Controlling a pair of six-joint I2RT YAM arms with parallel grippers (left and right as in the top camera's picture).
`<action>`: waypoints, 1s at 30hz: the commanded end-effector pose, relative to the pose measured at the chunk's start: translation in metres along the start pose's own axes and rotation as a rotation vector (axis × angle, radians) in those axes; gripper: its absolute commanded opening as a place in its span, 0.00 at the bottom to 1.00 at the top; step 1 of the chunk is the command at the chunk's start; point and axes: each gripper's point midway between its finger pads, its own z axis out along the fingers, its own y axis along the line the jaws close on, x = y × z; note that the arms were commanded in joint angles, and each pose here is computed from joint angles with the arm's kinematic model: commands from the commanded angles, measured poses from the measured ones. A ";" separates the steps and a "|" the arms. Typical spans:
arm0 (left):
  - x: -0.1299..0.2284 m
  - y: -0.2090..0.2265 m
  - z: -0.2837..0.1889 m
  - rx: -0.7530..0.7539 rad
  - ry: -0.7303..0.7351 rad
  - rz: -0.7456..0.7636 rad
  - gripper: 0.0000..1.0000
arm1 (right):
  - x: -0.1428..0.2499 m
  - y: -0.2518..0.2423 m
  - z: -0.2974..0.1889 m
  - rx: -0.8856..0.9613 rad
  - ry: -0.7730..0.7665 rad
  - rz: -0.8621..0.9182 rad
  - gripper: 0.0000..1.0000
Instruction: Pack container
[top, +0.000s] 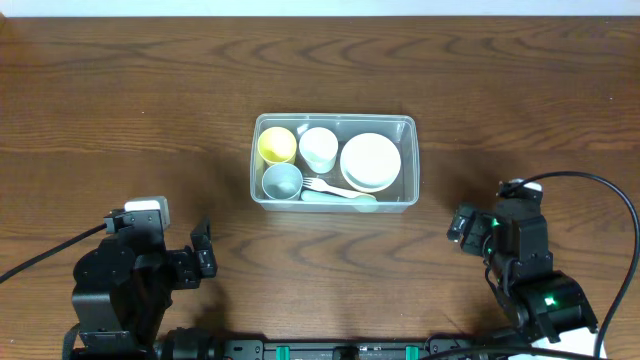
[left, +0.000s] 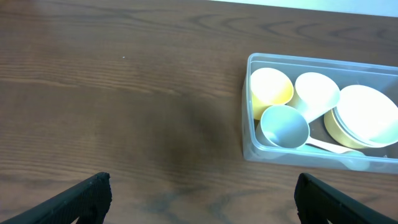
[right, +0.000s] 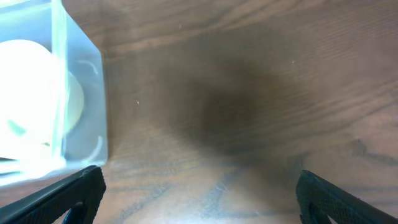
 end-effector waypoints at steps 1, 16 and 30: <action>0.003 0.001 0.002 -0.007 0.009 -0.011 0.94 | 0.001 -0.003 -0.008 -0.004 -0.025 0.003 0.99; 0.003 0.001 0.002 -0.007 0.009 -0.011 0.94 | -0.018 -0.010 -0.006 -0.169 -0.502 -0.039 0.99; 0.003 0.001 0.002 -0.007 0.009 -0.011 0.94 | -0.024 0.018 -0.013 -0.270 -0.734 -0.363 0.99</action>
